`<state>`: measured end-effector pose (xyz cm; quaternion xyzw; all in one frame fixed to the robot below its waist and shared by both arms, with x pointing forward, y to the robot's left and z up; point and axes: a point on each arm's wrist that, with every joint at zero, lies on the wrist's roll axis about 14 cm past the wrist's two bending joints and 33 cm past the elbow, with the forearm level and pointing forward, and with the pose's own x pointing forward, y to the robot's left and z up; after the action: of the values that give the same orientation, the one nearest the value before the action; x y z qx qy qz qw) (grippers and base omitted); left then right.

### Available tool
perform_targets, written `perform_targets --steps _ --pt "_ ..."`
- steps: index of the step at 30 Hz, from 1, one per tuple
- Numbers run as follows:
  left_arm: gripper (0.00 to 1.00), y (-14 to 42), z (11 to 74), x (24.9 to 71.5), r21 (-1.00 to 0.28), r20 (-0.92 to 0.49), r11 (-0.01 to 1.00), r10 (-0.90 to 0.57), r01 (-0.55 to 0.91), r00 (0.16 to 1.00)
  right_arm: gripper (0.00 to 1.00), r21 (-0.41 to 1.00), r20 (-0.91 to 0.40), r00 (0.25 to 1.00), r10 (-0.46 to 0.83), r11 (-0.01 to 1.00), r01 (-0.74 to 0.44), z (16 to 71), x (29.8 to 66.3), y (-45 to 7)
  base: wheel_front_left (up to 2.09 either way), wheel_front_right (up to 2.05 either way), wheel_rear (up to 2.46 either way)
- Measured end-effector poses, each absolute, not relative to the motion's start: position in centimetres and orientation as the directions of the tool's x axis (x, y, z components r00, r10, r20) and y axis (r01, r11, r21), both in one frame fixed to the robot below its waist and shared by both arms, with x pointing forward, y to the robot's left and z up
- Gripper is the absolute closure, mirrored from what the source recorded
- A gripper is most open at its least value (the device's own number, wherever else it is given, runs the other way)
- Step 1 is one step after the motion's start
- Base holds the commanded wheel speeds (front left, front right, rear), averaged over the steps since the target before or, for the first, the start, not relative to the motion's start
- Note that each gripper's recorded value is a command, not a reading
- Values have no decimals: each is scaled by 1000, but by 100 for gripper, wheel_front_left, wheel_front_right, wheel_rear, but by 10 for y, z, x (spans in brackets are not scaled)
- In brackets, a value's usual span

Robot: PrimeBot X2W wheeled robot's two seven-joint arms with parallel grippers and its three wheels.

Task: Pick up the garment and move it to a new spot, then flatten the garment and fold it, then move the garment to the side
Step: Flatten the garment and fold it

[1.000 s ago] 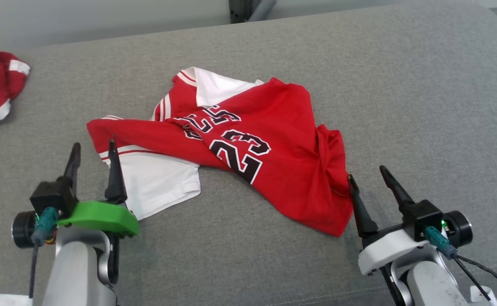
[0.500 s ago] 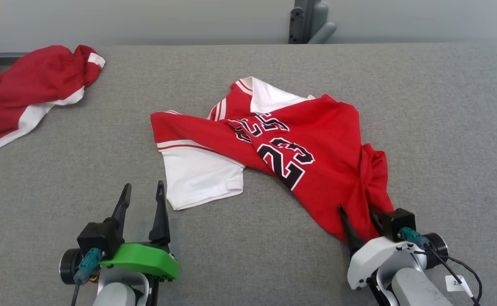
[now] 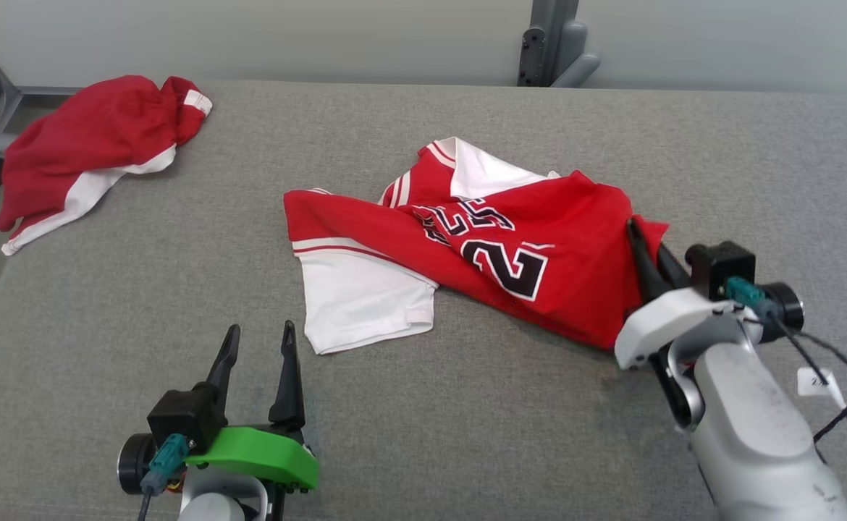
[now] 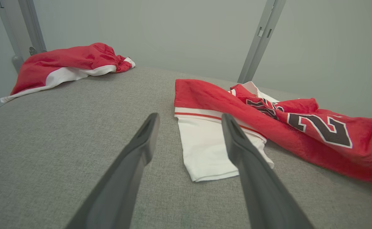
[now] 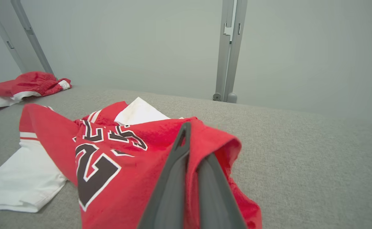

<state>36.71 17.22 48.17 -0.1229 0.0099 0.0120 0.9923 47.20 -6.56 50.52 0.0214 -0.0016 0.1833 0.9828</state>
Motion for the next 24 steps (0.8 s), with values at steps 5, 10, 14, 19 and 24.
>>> perform_targets --steps 5,10,14,19,24 --pt "0 173 483 366 -246 -20 969 25 -29 999 100 -16 30 936 351 937 -350 527 511 -72 0 0 0" --pt "0 176 487 368 -246 -10 969 30 -32 999 100 -70 -18 954 299 951 -300 528 548 -95 0 0 0" --pt "0 181 491 369 -246 -1 968 46 -45 999 100 -133 -50 963 266 954 -270 526 572 -111 0 0 0" --pt "0 187 488 372 -241 -11 968 62 -63 998 52 -182 -94 960 263 944 -276 511 590 -109 0 0 0" --pt "0 189 482 373 -234 -30 969 72 -77 997 0 -169 -110 958 264 945 -280 500 598 -102 0 0 0"
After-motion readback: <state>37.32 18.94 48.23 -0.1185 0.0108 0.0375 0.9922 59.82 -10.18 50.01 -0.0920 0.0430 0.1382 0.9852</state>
